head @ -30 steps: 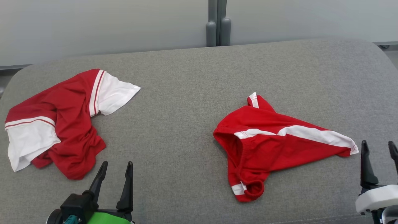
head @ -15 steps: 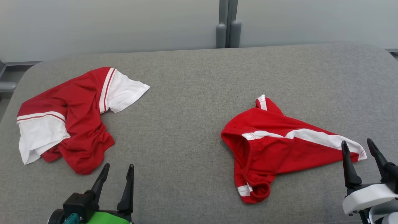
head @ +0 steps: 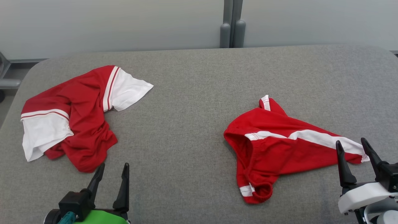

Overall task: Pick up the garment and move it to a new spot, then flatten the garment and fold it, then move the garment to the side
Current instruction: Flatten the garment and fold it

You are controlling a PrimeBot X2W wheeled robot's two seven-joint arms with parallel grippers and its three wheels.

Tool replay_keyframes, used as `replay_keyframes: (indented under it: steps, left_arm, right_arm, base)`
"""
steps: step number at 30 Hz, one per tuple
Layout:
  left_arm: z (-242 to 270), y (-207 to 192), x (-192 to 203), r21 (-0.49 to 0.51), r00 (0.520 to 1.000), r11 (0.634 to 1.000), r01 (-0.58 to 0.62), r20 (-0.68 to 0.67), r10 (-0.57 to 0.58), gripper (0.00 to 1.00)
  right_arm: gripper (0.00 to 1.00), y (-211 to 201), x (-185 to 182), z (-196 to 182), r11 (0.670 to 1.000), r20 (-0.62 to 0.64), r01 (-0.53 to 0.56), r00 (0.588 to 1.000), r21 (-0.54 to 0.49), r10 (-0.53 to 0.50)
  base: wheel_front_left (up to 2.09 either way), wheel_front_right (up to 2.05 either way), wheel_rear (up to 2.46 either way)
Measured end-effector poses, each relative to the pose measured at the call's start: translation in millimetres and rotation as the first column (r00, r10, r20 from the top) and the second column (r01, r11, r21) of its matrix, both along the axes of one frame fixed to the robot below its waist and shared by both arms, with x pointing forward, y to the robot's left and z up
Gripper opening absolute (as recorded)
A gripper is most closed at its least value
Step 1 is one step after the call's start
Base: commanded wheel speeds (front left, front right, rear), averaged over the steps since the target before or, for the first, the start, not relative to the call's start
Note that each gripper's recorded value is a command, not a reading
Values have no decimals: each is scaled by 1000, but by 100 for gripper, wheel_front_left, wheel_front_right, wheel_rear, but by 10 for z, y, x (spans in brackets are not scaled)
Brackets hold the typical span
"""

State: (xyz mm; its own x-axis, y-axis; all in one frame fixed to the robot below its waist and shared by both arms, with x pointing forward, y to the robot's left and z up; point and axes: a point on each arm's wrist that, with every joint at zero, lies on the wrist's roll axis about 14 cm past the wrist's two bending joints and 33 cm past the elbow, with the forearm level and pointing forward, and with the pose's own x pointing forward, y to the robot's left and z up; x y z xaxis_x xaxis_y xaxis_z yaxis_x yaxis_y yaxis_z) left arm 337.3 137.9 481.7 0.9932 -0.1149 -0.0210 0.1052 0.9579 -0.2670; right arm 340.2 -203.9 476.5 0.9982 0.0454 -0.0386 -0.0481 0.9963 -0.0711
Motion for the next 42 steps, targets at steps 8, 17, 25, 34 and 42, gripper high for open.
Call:
replay_keyframes:
  steps: [8,17,25,34,42]
  left_arm:
    - [-33,19,-4,7,1000,1000,-4,-8,4,100]
    - [2,28,42,0,1000,1000,-9,4,9,100]
    - [10,-13,53,-1,1000,1000,5,8,-5,100]
    - [68,-523,77,-93,988,984,153,20,-152,100]
    - [274,-1272,178,-201,918,897,394,40,-394,100]
  right_arm:
    - [100,57,16,-27,1000,-7,-15,1000,5,15]
    - [100,56,60,-2,1000,3,-12,1000,3,12]
    - [100,19,39,-6,1000,1,1,1000,6,-1]
    - [100,-86,18,-60,1000,-17,29,999,4,-29]
    - [100,-328,-59,-465,995,-155,100,983,-1,-99]
  base:
    - [0,0,0]
    - [0,0,0]
    - [0,0,0]
    - [0,0,0]
    - [0,0,0]
